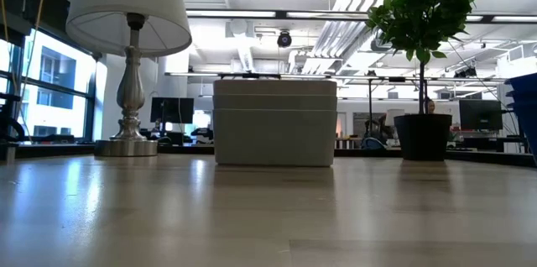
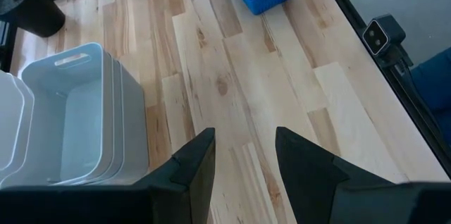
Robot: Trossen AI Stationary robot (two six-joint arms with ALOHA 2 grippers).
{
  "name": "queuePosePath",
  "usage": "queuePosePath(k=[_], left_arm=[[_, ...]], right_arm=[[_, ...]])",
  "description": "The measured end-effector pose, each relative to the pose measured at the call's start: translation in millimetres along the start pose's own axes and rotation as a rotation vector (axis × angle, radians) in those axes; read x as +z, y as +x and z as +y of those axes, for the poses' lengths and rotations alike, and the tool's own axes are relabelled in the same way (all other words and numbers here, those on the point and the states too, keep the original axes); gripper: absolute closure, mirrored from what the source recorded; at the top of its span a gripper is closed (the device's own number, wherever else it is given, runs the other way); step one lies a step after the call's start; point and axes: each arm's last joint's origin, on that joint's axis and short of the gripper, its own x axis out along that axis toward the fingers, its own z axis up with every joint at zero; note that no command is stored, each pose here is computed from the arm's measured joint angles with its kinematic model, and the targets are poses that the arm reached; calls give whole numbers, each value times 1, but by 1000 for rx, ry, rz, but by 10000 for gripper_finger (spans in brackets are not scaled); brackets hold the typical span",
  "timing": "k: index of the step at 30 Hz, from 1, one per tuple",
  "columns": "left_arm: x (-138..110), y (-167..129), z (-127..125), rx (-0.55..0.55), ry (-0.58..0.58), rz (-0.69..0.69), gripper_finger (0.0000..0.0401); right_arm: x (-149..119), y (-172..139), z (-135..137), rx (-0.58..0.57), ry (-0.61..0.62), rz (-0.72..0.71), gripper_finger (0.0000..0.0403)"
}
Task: Stack baskets by color
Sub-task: Move the stacked blue bins to the center of the table
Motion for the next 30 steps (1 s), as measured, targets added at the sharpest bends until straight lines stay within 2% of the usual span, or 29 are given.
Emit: queuePosePath(k=[5,11,16,19,30], left_arm=[[0,0,0,0,-13,0,266],[0,0,0,0,-72,0,266],[0,0,0,0,-105,0,266],[0,0,0,0,-105,0,266],[0,0,0,1,-105,-1,266]], right_arm=[[1,-3,-2,6,-12,-3,289],[0,-3,0,29,-105,-5,289],[-4,-4,14,229,-243,-57,289],[-5,-4,25,304,-296,-49,289],[-1,32,61,223,-415,48,289]])
